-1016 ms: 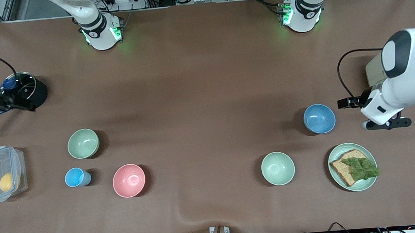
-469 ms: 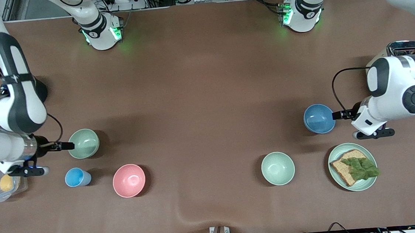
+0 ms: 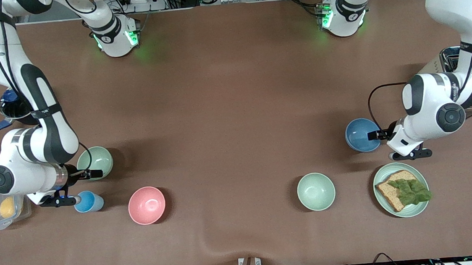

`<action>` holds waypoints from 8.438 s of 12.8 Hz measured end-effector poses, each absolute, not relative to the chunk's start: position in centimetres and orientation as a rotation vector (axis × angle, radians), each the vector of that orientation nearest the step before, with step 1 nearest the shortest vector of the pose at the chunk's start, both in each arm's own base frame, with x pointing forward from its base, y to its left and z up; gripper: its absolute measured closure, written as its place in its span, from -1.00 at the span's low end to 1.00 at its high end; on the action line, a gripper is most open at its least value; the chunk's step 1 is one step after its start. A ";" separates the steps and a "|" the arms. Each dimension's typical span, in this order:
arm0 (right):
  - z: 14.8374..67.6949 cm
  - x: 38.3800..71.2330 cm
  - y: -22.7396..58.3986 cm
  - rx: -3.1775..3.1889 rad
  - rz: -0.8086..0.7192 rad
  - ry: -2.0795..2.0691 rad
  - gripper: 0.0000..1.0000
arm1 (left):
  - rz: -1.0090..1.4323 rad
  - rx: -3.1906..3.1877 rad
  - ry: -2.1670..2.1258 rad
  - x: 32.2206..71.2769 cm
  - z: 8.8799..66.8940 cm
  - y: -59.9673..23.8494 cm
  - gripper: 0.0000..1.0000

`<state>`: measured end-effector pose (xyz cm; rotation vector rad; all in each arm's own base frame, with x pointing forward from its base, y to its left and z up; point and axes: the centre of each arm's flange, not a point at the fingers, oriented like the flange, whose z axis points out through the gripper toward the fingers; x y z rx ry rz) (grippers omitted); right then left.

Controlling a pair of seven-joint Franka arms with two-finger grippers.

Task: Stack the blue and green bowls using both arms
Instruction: 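Grasp the green and blue bowl rims with the right and left grippers, then carry the green bowl to the table center with the right gripper, then carry the blue bowl over the green bowl with the left gripper, then lower the blue bowl into the green bowl with the left gripper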

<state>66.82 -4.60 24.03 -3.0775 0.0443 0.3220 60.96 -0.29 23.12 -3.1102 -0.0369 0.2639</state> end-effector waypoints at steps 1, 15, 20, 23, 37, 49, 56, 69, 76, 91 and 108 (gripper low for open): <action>24.0 66.8 -5.0 -3.077 0.322 0.031 -1.00 | 0.267 -3.111 -0.038 60.8 22.6 -0.2 -0.93; 20.0 64.6 -8.7 -3.037 0.419 -0.088 -0.12 | 0.270 -3.115 -0.034 60.7 21.8 -0.4 0.90; 20.3 64.6 -8.5 -3.033 0.417 -0.103 0.91 | 0.221 -3.118 -0.030 61.4 23.4 -0.6 0.90; 20.4 64.7 -8.5 -3.033 0.414 -0.106 0.91 | 0.171 -3.116 -0.035 62.0 26.5 -1.0 0.90; 28.0 67.0 7.0 -2.878 0.410 -0.017 0.91 | 0.101 -3.121 0.107 63.2 41.6 -8.1 0.90; 26.4 62.4 34.9 -2.874 0.106 0.371 0.91 | 0.172 -3.146 0.076 59.3 53.9 -8.7 0.90; 22.7 58.3 42.1 -2.844 0.147 0.594 0.91 | 0.242 -3.239 0.040 59.5 52.7 -8.8 0.90; 24.5 59.7 44.2 -2.805 0.119 0.695 -0.32 | 0.272 -3.225 -0.023 58.9 51.7 -17.2 0.90; 25.6 64.3 37.0 -2.636 0.246 1.202 -1.00 | 0.336 -3.214 -0.044 58.9 48.3 -22.9 0.90; 18.2 63.5 40.1 -2.366 0.227 1.566 -1.00 | 0.339 -3.189 -0.279 58.7 31.5 -36.2 0.90; 17.3 63.0 42.1 -2.337 0.240 1.600 -1.00 | 0.159 -3.317 -0.354 59.0 26.1 -41.2 0.90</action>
